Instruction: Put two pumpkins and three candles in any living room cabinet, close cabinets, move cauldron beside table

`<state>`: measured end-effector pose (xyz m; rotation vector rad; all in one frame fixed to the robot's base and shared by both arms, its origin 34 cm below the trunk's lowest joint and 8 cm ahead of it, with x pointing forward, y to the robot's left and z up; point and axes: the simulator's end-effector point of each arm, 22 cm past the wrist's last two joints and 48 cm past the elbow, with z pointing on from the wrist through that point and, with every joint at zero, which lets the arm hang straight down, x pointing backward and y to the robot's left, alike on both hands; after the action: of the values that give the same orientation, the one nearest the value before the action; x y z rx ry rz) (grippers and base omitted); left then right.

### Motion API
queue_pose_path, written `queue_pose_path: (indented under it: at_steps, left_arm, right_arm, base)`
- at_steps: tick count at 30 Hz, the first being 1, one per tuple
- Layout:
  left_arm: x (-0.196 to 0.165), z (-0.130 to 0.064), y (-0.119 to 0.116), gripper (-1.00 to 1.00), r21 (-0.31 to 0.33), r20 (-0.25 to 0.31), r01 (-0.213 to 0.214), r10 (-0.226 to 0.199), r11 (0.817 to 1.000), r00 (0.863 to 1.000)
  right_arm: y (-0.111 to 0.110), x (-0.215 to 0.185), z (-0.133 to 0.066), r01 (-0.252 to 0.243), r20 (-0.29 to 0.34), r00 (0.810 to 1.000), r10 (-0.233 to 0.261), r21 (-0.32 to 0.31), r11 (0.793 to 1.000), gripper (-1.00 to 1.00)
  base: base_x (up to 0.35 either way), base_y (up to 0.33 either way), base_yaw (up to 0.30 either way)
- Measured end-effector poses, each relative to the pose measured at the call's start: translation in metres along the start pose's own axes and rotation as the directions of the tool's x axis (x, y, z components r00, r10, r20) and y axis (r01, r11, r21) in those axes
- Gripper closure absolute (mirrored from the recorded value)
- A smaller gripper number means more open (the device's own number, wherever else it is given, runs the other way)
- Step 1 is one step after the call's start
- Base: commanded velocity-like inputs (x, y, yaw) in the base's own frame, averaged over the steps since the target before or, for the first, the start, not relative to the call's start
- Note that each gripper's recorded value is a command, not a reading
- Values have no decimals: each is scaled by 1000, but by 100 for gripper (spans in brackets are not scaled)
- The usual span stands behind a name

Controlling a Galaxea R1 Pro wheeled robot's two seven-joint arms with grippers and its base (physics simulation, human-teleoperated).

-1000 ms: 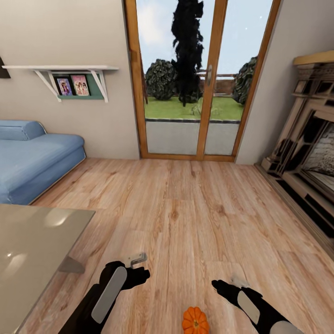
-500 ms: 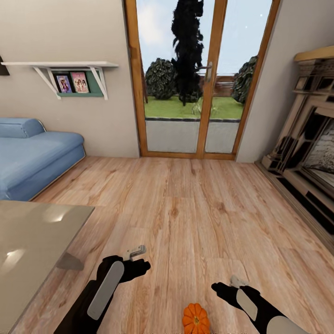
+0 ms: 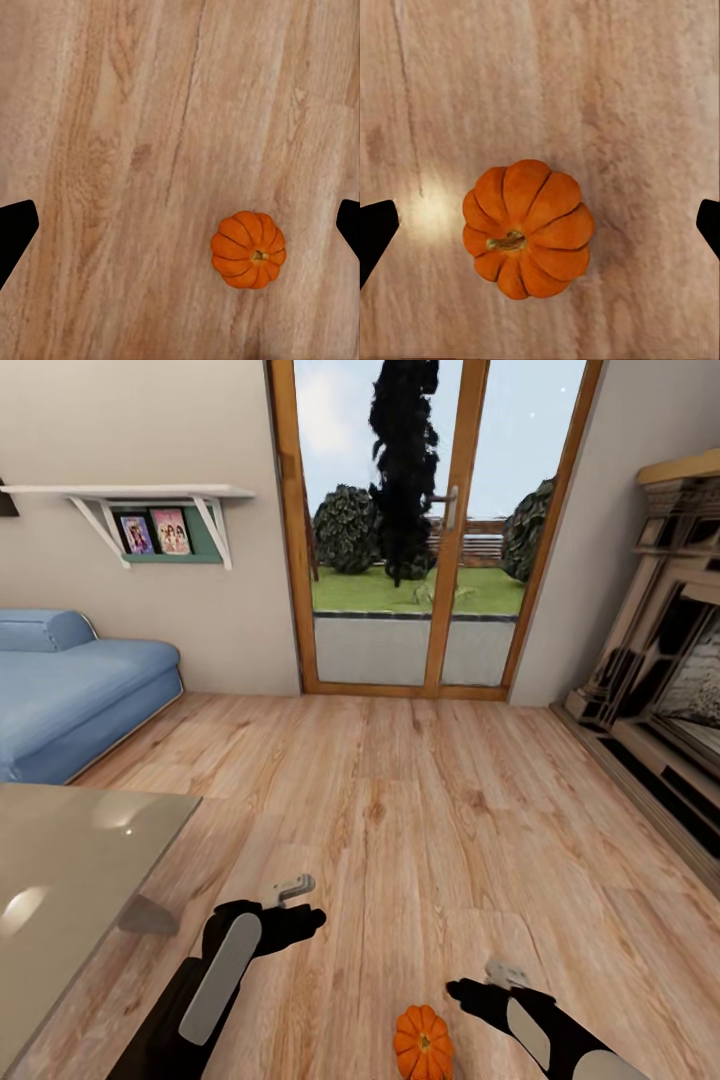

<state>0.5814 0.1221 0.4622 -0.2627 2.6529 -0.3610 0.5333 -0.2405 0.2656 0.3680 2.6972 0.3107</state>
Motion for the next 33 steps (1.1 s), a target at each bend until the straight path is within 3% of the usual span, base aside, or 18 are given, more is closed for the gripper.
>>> queue_pose_path:
  at_steps: [5, 21, 33]
  left_arm:
    - [6, 7, 2, -100, 27, -9, 38, -38, 999, 999]
    - [30, 34, 13, -100, 31, -11, 41, -40, 999, 999]
    - [45, 54, 21, -100, 17, -56, 52, -51, 998, 997]
  right_arm:
    - [-8, 17, 10, -3, -10, 1000, 3, -4, 1000, -100]
    - [-16, 38, 41, 12, 27, 1000, -11, -6, 1000, -100]
    - [-24, 59, 55, 7, -17, 1000, -7, 6, 1000, -100]
  base:
    - [0, 0, 0]
    - [0, 0, 0]
    - [0, 0, 0]
